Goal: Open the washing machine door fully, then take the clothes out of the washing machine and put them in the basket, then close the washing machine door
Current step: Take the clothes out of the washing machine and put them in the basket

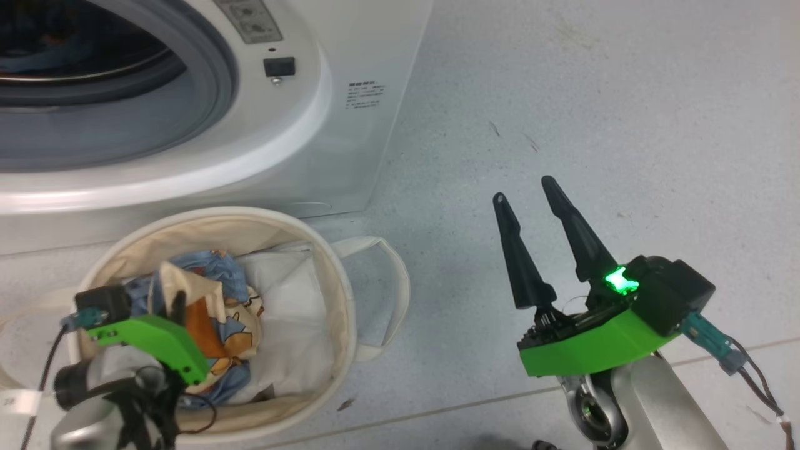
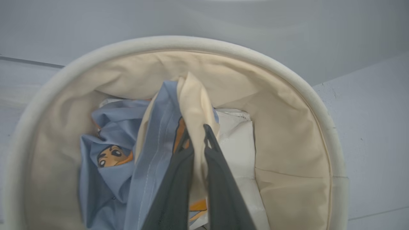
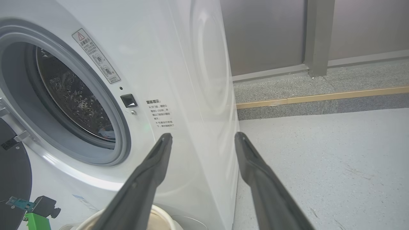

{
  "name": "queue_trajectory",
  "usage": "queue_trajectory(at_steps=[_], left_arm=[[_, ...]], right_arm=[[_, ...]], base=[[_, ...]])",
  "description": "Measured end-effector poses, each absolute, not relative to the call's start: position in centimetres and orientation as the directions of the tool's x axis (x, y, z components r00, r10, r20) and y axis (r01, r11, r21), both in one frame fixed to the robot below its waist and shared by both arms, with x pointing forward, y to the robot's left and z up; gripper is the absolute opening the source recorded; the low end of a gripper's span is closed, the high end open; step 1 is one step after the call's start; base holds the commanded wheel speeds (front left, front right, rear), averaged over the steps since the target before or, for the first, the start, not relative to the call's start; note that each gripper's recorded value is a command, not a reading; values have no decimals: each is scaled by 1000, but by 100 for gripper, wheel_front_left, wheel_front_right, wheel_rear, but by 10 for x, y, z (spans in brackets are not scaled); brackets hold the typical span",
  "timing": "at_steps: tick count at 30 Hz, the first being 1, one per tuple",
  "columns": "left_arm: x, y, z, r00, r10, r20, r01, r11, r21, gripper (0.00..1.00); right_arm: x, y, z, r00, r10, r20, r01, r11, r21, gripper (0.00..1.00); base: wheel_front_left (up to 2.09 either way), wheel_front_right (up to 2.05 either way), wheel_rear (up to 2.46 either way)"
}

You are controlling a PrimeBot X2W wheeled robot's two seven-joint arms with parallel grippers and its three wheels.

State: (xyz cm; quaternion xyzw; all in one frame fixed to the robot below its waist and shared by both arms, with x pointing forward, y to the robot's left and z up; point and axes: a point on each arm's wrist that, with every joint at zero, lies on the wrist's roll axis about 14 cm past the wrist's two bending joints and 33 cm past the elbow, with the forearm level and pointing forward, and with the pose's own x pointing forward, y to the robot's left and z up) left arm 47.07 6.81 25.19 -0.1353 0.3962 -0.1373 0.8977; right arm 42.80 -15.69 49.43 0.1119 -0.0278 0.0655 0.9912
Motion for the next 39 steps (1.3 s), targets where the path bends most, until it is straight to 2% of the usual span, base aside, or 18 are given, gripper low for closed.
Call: queue_trajectory(at_steps=[1, 2, 3, 9, 15, 22, 29, 33, 39], left_arm=[[469, 64, 251, 643, -360, -676, 140, 923, -359, 20], [469, 59, 253, 642, -368, -673, 142, 919, -367, 95], [469, 59, 253, 642, -368, -673, 142, 919, -367, 100], [469, 58, 274, 673, -375, -637, 158, 915, -372, 100], [470, 54, 318, 739, -425, -523, 235, 890, -392, 100], [494, 98, 414, 896, -369, -248, 283, 904, -320, 100], [457, 127, 470, 950, -303, -76, 277, 929, -247, 100], [437, 146, 488, 966, -257, -22, 247, 948, -201, 100], [418, 155, 503, 973, -230, 22, 229, 953, -198, 100]], right_arm=[[428, -157, 493, 990, 123, 66, -135, 966, 219, 100], [428, -156, 493, 990, 127, 65, -138, 966, 220, 100], [428, -156, 493, 990, 127, 65, -138, 966, 220, 100], [434, -138, 502, 979, 179, 99, -198, 953, 229, 100], [431, -123, 513, 968, 219, 125, -244, 939, 243, 100], [428, -95, 512, 950, 287, 119, -309, 909, 278, 100], [420, -72, 533, 922, 349, 170, -383, 888, 254, 100], [412, -64, 539, 909, 374, 182, -408, 888, 211, 100], [406, -58, 535, 903, 395, 167, -422, 888, 180, 100]], base=[[0, 0, 0], [0, 0, 0], [0, 0, 0], [0, 0, 0], [0, 0, 0], [0, 0, 0], [0, 0, 0], [0, 0, 0], [0, 0, 0]])
